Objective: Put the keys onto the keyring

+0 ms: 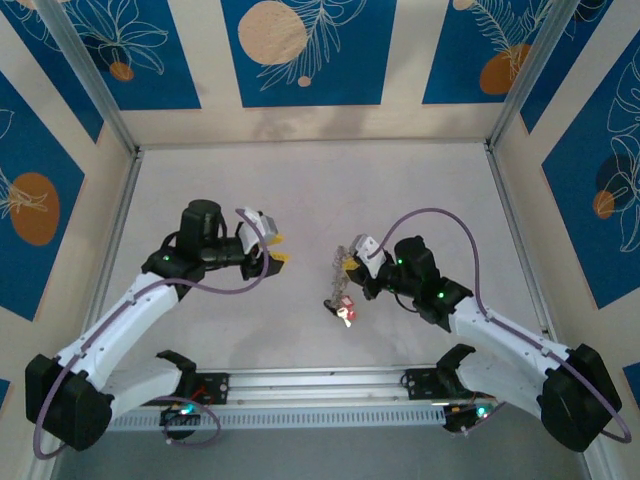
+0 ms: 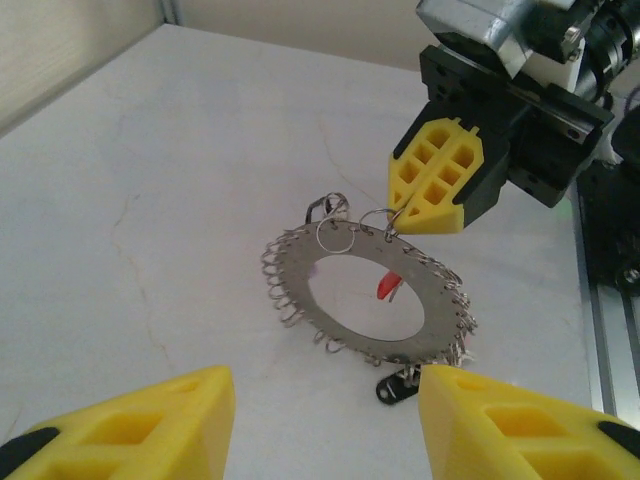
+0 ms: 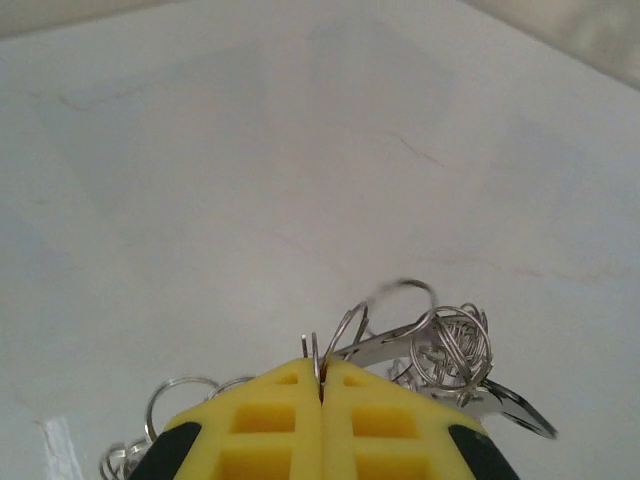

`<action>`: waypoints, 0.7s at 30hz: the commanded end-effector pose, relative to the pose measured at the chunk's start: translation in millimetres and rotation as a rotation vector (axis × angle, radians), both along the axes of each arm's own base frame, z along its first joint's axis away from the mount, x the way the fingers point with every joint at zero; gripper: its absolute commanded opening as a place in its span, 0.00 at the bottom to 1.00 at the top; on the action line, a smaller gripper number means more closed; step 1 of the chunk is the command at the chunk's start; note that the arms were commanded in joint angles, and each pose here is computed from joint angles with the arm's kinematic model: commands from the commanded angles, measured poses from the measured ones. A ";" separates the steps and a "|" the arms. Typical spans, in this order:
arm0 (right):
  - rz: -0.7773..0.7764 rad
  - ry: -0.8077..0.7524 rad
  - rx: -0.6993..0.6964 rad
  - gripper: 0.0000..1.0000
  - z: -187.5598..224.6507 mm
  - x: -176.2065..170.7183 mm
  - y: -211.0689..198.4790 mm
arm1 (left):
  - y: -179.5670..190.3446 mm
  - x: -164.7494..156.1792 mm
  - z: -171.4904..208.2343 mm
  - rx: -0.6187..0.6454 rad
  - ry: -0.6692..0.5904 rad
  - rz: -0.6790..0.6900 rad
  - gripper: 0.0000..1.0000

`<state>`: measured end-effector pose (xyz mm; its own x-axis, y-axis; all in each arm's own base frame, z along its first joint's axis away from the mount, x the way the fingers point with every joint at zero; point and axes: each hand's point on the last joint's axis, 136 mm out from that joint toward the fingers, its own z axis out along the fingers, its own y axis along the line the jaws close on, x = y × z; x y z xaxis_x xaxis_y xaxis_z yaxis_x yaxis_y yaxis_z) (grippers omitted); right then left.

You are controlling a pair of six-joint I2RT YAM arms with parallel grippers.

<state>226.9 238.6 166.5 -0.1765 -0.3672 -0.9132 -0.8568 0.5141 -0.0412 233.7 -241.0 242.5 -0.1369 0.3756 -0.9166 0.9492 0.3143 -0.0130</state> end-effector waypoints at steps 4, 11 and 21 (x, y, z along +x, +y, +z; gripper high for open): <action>0.187 -0.184 0.167 0.00 48.5 -17.7 21.2 | -12.3 -9.4 7.3 0.019 -0.078 -0.107 0.51; 0.252 -0.205 0.241 0.00 59.5 -26.6 27.2 | -30.4 -29.6 -5.4 0.034 -0.131 -0.242 0.48; 0.338 -0.221 0.245 0.00 67.4 -40.7 31.1 | -48.8 -36.8 -9.8 0.061 -0.182 -0.272 0.48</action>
<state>193.7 267.2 212.2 0.0476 -0.1807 -0.9824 -0.9582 0.2694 -0.0960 197.8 -283.1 227.1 0.0669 0.4436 -0.8937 0.9916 0.0696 0.1088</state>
